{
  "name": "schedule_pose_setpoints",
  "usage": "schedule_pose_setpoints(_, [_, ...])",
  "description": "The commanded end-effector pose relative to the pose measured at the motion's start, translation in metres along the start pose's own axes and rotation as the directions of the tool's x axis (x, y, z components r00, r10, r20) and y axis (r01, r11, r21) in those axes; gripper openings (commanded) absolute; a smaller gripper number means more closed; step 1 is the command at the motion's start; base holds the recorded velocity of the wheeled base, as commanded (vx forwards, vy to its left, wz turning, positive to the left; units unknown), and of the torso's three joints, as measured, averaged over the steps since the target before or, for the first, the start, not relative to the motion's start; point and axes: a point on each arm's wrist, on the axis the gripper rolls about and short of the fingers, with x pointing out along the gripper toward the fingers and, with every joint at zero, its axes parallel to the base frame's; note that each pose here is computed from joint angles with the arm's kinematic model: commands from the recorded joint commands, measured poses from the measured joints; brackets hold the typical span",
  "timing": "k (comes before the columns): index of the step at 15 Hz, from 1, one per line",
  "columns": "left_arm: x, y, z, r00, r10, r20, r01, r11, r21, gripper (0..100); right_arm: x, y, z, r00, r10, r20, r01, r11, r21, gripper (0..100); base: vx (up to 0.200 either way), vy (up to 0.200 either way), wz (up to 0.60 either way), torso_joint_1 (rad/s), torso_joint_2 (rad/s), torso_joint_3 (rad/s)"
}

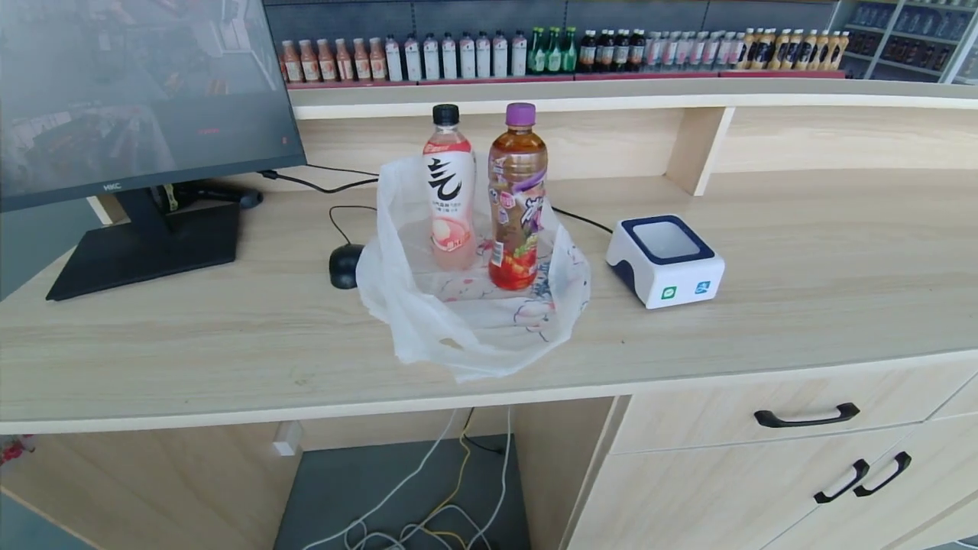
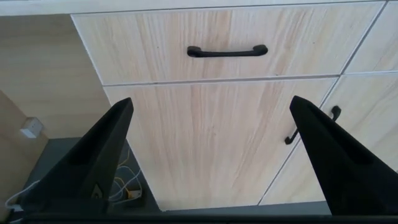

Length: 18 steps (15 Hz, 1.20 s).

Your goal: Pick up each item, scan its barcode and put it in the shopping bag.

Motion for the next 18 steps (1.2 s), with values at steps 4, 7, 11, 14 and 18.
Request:
schedule_pose_setpoints(4, [0.0, 0.0, 0.0001, 1.0, 0.0, 0.001, 0.0, 1.0, 0.0, 100, 0.0001, 0.0, 0.0002, 1.0, 0.001, -0.001, -0.001, 1.0, 0.002, 100, 0.0, -0.2, 0.0, 0.0, 0.0, 0.002])
schedule_pose_setpoints(7, [0.0, 0.0, 0.0001, 1.0, 0.0, 0.001, 0.0, 1.0, 0.0, 100, 0.0001, 0.0, 0.0002, 1.0, 0.001, -0.001, -0.001, 1.0, 0.004, 100, 0.0, -0.2, 0.0, 0.004, 0.0, 0.001])
schedule_pose_setpoints(11, [0.0, 0.0, 0.0001, 1.0, 0.0, 0.001, 0.0, 1.0, 0.002, 100, 0.0001, 0.0, 0.0002, 1.0, 0.002, -0.001, -0.002, 1.0, 0.004, 100, 0.0, -0.2, 0.0, 0.001, 0.0, 0.001])
schedule_pose_setpoints(14, [0.0, 0.0, 0.0001, 1.0, 0.0, 0.001, 0.0, 1.0, 0.002, 100, 0.0001, 0.0, 0.0002, 1.0, 0.001, -0.001, -0.001, 1.0, 0.004, 100, 0.0, -0.2, 0.0, 0.002, 0.0, 0.001])
schedule_pose_setpoints(18, [0.0, 0.0, 0.0001, 1.0, -0.001, 0.001, 0.001, 1.0, 0.006, 100, 0.0001, 0.0, 0.0002, 1.0, 0.001, -0.001, -0.001, 1.0, -0.001, 100, 0.0, -0.1, 0.0, 0.0, 0.0, 0.001])
